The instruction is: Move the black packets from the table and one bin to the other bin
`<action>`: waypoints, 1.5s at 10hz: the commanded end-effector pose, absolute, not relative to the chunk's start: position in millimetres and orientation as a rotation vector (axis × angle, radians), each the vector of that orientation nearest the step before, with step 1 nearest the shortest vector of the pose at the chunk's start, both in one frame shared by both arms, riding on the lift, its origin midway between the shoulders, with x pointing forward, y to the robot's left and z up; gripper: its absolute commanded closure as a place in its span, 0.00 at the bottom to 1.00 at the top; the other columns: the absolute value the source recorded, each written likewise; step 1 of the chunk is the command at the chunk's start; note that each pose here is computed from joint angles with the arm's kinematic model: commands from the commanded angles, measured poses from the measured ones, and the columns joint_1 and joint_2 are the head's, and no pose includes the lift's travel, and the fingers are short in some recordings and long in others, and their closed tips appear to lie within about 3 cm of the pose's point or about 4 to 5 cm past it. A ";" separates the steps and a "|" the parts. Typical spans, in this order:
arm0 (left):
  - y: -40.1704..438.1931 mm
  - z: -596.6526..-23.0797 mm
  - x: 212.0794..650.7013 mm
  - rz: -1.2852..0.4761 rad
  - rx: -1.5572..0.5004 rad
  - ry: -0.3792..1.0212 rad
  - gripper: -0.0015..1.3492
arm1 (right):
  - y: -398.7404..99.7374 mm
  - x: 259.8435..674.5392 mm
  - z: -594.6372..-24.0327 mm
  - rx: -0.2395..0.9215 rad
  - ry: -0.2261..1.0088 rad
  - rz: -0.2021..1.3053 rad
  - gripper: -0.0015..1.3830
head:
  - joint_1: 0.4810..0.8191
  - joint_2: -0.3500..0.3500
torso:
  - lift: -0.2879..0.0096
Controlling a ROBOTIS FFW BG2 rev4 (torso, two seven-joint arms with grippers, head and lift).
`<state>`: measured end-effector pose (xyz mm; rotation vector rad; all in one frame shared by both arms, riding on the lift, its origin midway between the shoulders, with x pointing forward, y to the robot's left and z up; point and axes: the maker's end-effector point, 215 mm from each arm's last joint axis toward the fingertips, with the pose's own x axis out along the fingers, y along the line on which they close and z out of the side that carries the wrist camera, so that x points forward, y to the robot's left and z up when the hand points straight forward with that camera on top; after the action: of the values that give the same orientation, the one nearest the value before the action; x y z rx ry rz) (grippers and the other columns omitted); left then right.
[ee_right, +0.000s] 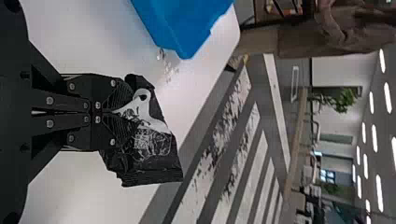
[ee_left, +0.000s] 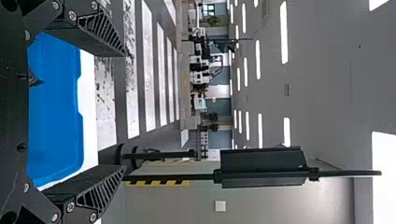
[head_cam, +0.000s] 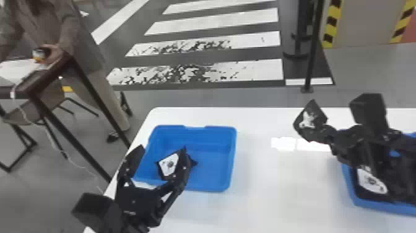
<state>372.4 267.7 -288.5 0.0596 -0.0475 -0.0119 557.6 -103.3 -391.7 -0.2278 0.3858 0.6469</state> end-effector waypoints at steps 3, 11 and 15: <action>272.4 -284.3 368.8 -0.006 0.050 -0.063 0.14 | -293.2 521.2 -391.3 -0.253 0.476 0.259 0.91 | 0.63 0.61 | 0.60; 278.4 -305.1 385.4 -0.010 0.119 0.018 0.13 | -349.6 443.3 -368.7 -0.265 0.298 0.224 0.08 | 0.63 0.36 | 0.60; 316.4 -360.1 422.7 -0.016 0.235 0.244 0.15 | -322.9 398.1 -392.3 -0.138 0.334 0.306 0.08 | 0.63 0.41 | 0.60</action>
<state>418.1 306.7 -353.4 0.2212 0.2091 -0.0370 403.1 -325.3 -390.3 -0.1559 0.3317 0.3001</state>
